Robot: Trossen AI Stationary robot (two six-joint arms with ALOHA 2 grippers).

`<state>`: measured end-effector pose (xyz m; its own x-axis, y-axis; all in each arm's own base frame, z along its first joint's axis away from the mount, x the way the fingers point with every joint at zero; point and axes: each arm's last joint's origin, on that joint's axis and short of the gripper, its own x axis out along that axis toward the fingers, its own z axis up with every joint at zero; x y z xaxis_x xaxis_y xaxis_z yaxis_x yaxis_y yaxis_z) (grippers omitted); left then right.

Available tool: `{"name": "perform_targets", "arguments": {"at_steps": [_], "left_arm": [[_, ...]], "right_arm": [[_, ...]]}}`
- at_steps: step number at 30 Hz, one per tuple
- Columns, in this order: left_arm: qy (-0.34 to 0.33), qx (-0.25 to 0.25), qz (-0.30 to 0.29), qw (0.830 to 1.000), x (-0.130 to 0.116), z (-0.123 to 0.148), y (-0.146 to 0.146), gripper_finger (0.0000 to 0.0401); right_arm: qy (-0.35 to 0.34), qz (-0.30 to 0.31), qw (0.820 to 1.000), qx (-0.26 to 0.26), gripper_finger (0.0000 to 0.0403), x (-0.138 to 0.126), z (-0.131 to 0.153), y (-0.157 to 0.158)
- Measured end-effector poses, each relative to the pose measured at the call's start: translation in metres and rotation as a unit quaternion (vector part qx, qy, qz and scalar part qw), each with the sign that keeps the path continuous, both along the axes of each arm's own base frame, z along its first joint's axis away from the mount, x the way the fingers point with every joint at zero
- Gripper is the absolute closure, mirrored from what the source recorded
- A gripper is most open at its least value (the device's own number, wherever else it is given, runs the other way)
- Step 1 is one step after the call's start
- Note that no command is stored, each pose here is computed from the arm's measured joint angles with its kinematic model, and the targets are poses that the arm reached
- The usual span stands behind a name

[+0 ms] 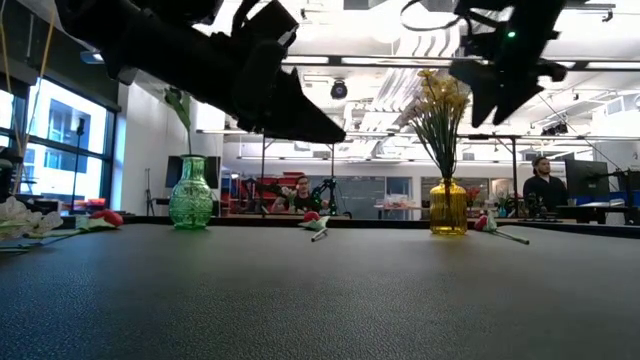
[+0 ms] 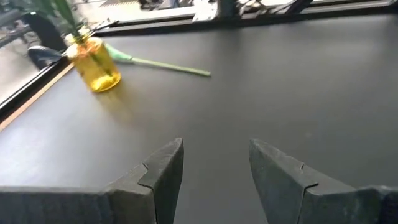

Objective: Sort flowers into vase by color
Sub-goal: Put the right red tulip into the green flower vase

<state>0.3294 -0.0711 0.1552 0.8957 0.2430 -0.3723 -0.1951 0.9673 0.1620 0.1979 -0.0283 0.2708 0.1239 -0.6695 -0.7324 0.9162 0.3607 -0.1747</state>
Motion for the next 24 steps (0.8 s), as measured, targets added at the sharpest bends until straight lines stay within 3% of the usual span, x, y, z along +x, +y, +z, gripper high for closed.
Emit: {"name": "perform_targets", "arguments": {"at_steps": [4, 8, 13, 15, 16, 19, 24], "left_arm": [[0.025, 0.017, 0.040, 0.999, -0.004, -0.004, 0.003, 0.0231], [0.071, 0.033, 0.133, 0.988, -0.018, -0.003, 0.010, 0.0231], [0.126, 0.005, 0.189, 0.974, -0.040, 0.004, 0.022, 0.0231], [0.142, 0.007, 0.187, 0.972, -0.041, 0.004, 0.025, 0.0231], [0.147, 0.010, 0.187, 0.971, -0.041, 0.003, 0.027, 0.0231], [0.112, -0.011, 0.196, 0.974, -0.032, 0.000, 0.029, 0.0231], [0.033, -0.031, 0.177, 0.983, -0.013, -0.002, 0.024, 0.0231]], "right_arm": [[-0.011, 0.024, 0.999, 0.023, 0.0208, -0.002, -0.014, 0.024], [-0.042, 0.087, 0.993, 0.062, 0.0208, 0.002, -0.036, 0.050], [-0.088, 0.228, 0.962, 0.123, 0.0208, 0.007, -0.073, 0.079], [-0.102, 0.253, 0.954, 0.126, 0.0209, 0.005, -0.087, 0.084], [-0.109, 0.227, 0.960, 0.119, 0.0211, 0.002, -0.092, 0.082], [-0.134, 0.074, 0.987, 0.055, 0.0221, -0.013, -0.104, 0.066], [-0.108, -0.084, 0.991, 0.009, 0.0246, -0.036, -0.121, 0.037]]}}
